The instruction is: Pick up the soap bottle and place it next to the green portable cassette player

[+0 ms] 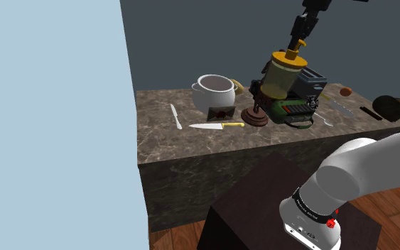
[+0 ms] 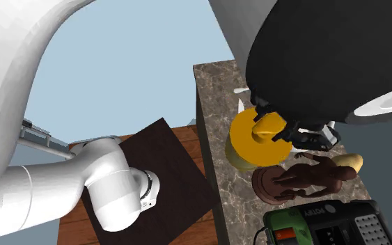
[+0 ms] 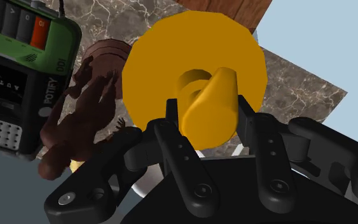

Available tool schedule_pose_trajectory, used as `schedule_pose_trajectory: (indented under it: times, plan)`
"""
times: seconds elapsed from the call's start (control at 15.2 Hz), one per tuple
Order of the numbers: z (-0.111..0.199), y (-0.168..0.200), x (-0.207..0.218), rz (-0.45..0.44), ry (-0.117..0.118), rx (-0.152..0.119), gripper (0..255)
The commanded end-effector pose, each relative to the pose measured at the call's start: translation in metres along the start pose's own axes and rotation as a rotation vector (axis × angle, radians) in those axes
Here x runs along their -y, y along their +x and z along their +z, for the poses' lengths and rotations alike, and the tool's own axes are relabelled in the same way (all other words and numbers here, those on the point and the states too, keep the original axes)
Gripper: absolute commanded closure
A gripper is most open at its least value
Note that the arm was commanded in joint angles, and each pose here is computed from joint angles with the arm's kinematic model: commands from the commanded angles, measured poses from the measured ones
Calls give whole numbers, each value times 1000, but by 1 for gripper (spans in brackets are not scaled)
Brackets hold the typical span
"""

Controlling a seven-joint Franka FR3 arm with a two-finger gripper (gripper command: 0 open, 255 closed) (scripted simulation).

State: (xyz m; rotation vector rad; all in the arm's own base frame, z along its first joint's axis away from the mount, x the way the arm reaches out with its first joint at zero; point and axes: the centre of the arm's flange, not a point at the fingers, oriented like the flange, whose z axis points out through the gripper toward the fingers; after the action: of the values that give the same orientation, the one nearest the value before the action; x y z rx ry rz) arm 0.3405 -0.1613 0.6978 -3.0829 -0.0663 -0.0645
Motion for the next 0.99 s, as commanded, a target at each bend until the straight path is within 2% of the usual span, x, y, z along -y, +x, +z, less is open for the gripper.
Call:
schedule_pose_trajectory:
  times: [0.0, 0.33, 0.92]
  plan:
    - [-1, -16, -20, -1, 0, 0, 255]
    - [-6, -55, -76, -1, 0, 0, 255]
    - [41, -57, -79, -1, 0, 0, 255]
